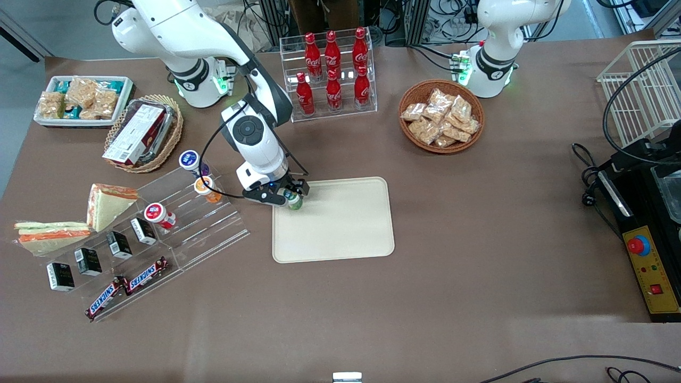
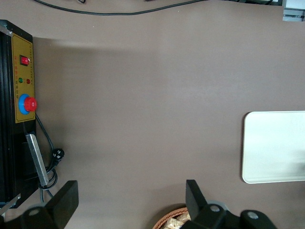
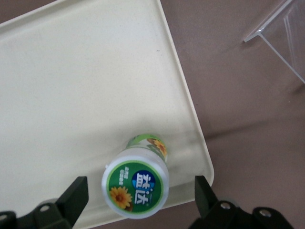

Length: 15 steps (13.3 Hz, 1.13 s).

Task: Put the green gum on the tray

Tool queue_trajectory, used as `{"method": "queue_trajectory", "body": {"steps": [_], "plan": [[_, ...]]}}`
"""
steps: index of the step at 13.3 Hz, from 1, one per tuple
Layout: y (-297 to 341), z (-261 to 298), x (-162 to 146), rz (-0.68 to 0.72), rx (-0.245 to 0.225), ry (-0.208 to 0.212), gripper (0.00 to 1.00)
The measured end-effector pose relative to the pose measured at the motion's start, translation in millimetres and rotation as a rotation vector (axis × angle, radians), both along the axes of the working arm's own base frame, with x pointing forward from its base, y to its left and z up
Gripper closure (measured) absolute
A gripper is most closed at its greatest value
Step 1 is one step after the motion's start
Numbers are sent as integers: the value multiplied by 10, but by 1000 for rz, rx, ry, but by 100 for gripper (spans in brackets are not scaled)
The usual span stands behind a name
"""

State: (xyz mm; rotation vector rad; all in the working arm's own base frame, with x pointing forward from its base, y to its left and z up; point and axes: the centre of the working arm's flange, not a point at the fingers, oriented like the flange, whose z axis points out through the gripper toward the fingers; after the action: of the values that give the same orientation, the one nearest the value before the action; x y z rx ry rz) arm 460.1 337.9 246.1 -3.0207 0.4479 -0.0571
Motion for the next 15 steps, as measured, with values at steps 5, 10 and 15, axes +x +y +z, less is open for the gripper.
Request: {"method": "queue_trajectory", "body": {"steps": [5,10,15], "plan": [[38,297,73,-1,18,-16,1],[74,1338,76,38,9,4,0],[108,2362,-63,124,-100,6,1]]}}
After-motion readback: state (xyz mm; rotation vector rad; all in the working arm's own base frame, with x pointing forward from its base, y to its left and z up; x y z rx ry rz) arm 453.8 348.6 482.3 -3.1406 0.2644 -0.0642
